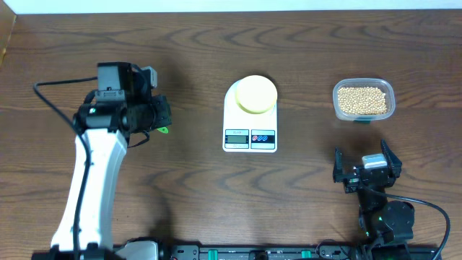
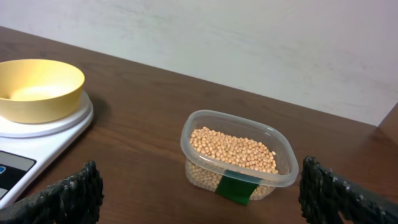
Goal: Scoop item into bowl and weigh 50g on scale
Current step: 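Move the left gripper over the green scoop handle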
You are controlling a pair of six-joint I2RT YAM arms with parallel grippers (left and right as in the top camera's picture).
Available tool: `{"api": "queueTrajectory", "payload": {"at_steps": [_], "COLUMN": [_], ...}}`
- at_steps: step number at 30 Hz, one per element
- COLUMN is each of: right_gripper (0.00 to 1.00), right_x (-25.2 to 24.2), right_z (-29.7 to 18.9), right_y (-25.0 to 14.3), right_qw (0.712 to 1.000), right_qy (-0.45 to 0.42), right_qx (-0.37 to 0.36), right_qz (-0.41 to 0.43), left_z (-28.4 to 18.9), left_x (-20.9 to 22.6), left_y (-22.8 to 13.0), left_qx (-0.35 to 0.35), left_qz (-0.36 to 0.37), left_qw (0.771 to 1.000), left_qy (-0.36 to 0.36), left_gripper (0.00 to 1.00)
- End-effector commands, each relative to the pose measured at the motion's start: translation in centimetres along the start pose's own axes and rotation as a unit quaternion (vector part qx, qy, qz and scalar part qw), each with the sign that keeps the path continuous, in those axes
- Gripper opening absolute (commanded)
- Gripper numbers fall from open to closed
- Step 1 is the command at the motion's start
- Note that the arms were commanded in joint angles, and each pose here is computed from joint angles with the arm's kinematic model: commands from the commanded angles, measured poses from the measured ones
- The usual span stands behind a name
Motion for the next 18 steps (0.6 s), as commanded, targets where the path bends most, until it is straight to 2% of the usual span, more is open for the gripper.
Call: {"api": "queueTrajectory", "payload": {"at_steps": [1, 7, 10, 14, 16, 18], "right_gripper": [0.99, 0.99, 0.99, 0.99, 0.99, 0.99], "right_x": [-0.2, -0.2, -0.2, -0.2, -0.2, -0.2], "right_z": [0.0, 0.0, 0.0, 0.0, 0.0, 0.0], "right_y": [-0.1, -0.1, -0.1, -0.1, -0.1, -0.1], "right_qw": [1.000, 1.000, 1.000, 1.000, 1.000, 1.000], "right_qy": [-0.008, -0.008, -0.008, -0.008, -0.008, -0.008], "right_qx": [0.003, 0.003, 0.003, 0.003, 0.003, 0.003], "right_qz": [-0.004, -0.004, -0.004, -0.004, -0.004, -0.004], "left_z": [1.5, 4.7, 6.2, 7.9, 8.6, 8.9], "left_x": [1.8, 4.0, 4.6, 5.1, 5.5, 5.9], "left_y": [0.2, 0.1, 0.4, 0.4, 0.4, 0.5], "left_qx": [0.022, 0.052, 0.055, 0.066, 0.068, 0.065], "left_qz": [-0.060, -0.101, -0.105, -0.107, -0.106, -0.105], "left_qw": [0.996, 0.984, 0.982, 0.981, 0.979, 0.977], "left_qy": [0.069, 0.137, 0.147, 0.149, 0.160, 0.173], "left_gripper": [0.08, 0.08, 0.31, 0.36, 0.48, 0.54]}}
Point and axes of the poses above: each gripper's point midway between its finger pads, its own z axis out along the fingers, its own x axis along the line the jaws close on, y = z × x, the point moved 7 cm from there along -z, back along the fingers, and after that the axes turned 11 degrees about z, right-handed, at the moved point
